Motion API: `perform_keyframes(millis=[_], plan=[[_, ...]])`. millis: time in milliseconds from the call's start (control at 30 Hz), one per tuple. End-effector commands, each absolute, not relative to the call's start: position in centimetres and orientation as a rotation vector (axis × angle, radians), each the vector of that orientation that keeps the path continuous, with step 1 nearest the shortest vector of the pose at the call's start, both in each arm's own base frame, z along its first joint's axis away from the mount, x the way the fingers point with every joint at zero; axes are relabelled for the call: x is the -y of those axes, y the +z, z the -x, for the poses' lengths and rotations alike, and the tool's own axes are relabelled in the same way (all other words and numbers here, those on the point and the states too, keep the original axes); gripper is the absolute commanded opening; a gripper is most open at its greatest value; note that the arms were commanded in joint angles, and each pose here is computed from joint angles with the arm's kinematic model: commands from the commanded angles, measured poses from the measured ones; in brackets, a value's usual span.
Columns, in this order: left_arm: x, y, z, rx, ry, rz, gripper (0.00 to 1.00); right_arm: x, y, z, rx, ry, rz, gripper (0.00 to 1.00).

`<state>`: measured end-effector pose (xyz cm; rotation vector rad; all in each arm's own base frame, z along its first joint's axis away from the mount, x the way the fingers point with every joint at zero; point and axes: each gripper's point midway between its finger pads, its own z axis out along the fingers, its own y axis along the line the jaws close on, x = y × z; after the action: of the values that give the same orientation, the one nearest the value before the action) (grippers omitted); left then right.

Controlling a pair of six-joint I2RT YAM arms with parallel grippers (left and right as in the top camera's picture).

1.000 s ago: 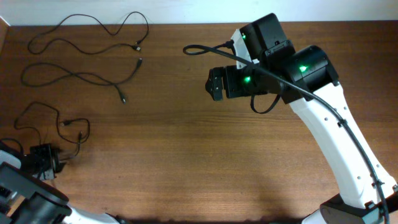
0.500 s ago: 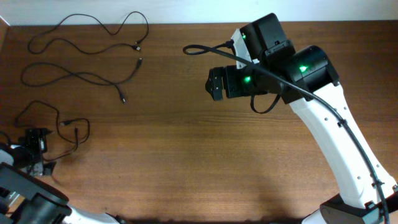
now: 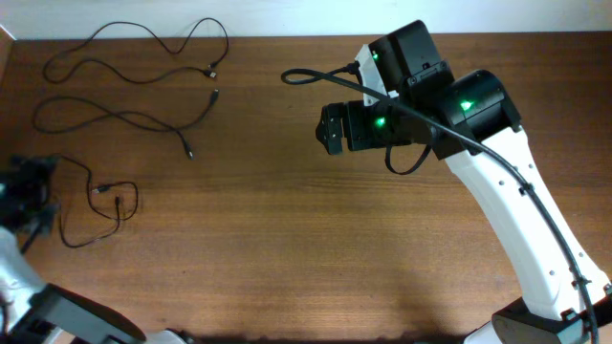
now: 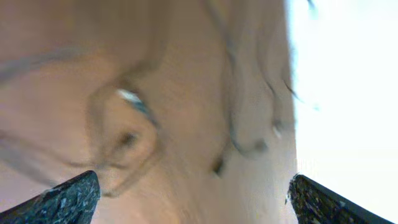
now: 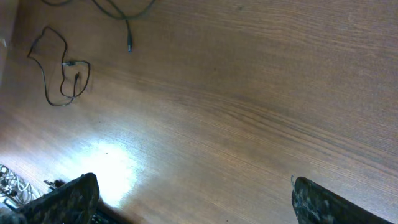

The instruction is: Untangle cables

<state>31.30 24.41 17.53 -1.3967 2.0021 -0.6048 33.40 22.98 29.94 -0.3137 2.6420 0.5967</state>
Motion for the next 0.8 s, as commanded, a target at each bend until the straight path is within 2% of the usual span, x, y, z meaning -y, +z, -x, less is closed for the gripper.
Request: perform_keyframes(millis=[0, 100, 200, 400, 567, 767], plan=[[-16.6, 21.6, -35.6, -2.132, -0.725, 0.918, 0.99, -23.0, 30.3, -33.3, -2.63, 0.593, 0.326, 0.98], [-10.3, 20.1, -38.3, -2.323, -0.594, 0.66, 0.99, -23.0, 30.3, -33.3, -2.63, 0.593, 0.325, 0.98], [-5.9, 18.2, -39.3, -2.473, -0.315, 0.486, 0.99, -23.0, 30.3, -33.3, -2.629, 0.593, 0.326, 0.98], [-0.1, 17.7, -39.9, -2.528, -0.05, 0.262, 0.99, -23.0, 30.3, -33.3, -2.63, 0.593, 0.326, 0.98], [2.6, 17.7, -39.8, -2.536, -0.056, 0.174, 0.99, -23.0, 30.3, -33.3, -2.63, 0.593, 0.326, 0.98], [2.7, 17.7, -39.7, -2.539, -0.057, 0.171, 0.99, -23.3, 30.1, -32.5, -2.653, 0.63, 0.339, 0.98]])
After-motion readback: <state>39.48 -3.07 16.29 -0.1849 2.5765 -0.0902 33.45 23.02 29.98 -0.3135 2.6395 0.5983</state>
